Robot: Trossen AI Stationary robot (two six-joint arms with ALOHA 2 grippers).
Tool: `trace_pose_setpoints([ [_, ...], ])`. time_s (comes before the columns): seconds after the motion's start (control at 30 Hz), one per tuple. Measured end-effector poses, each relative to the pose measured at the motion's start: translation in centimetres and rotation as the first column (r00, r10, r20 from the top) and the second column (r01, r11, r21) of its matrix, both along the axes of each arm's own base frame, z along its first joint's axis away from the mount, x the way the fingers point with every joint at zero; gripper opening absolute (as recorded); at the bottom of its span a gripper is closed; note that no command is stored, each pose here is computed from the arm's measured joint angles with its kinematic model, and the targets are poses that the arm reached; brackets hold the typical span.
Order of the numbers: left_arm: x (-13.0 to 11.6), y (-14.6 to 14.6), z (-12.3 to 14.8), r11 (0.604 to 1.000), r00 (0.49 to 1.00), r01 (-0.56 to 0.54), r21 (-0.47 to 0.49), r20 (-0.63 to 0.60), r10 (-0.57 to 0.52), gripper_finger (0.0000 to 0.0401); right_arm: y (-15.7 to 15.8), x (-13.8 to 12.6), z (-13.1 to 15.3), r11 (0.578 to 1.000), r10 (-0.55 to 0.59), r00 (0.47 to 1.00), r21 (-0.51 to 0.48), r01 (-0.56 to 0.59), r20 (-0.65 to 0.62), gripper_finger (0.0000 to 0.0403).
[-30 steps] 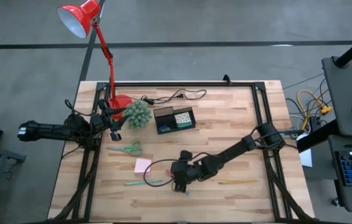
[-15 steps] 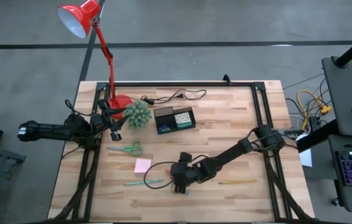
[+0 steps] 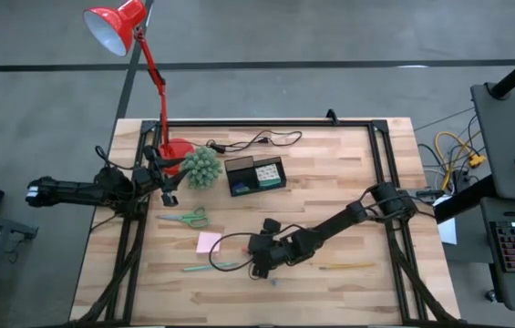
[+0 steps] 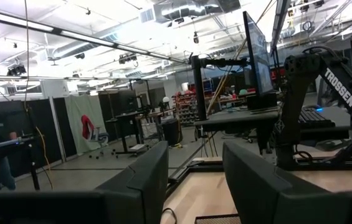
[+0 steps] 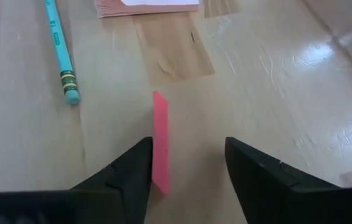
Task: Pick and place office supplies into organizer
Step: Put the pink eraser into the desk organizer
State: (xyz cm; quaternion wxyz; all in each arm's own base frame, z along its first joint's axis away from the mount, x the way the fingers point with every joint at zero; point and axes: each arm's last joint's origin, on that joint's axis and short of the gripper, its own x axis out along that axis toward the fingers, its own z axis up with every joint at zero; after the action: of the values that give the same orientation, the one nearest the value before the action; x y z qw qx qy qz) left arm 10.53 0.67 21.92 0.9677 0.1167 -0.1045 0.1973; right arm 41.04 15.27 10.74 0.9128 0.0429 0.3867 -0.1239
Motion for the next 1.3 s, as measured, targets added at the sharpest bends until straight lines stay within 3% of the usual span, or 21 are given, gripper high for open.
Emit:
trace_pose_setpoints([
  [0.87,0.00,0.00,0.00,1.000,1.000,0.000,0.000,0.000,0.000,0.0139,0.09,-0.07,-0.01,0.999,0.049,0.999,-0.003,-0.049,-0.022,0.0027],
  [1.3,0.00,0.00,0.00,1.000,1.000,0.000,0.000,0.000,0.000,0.0139,-0.25,0.22,0.32,0.998,0.056,0.998,-0.021,-0.056,-0.017,0.0022],
])
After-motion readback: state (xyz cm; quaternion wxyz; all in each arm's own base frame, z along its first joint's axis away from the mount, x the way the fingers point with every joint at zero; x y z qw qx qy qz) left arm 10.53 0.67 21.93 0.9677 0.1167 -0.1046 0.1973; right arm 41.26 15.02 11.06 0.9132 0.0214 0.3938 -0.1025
